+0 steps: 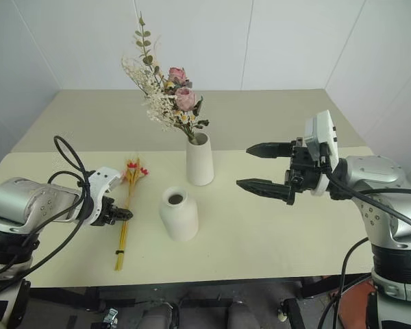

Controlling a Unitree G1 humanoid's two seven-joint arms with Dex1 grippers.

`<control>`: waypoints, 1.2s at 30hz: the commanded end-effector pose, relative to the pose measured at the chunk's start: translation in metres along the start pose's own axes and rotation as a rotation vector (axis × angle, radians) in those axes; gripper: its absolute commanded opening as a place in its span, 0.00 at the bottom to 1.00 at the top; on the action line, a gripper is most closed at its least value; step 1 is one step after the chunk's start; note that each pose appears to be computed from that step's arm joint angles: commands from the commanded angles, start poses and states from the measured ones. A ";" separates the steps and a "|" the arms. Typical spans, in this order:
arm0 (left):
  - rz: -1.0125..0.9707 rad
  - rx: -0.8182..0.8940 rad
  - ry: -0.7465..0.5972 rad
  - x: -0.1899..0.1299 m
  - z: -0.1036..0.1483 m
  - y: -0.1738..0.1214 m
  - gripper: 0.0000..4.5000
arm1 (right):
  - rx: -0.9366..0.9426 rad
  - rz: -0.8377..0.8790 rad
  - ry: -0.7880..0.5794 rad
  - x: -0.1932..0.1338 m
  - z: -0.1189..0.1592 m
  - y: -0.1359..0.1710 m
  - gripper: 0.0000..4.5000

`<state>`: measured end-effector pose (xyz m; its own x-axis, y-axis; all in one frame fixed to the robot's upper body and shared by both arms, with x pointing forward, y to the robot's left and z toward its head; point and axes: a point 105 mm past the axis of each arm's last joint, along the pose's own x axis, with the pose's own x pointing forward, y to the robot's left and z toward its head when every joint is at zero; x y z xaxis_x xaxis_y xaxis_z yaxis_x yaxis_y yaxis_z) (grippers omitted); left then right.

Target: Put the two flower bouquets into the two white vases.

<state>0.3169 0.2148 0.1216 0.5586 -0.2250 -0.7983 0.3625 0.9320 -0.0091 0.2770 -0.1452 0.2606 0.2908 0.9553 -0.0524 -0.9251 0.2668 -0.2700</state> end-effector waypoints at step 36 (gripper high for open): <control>-0.868 0.240 -1.209 -0.170 0.124 -0.100 0.00 | -0.044 -0.076 0.076 -0.021 -0.011 0.024 1.00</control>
<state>0.2816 0.1317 0.3259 0.3831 -0.8581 0.3420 0.9189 0.3918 -0.0464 0.2569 -0.1614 0.2305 0.3694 0.9190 -0.1376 -0.9116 0.3296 -0.2456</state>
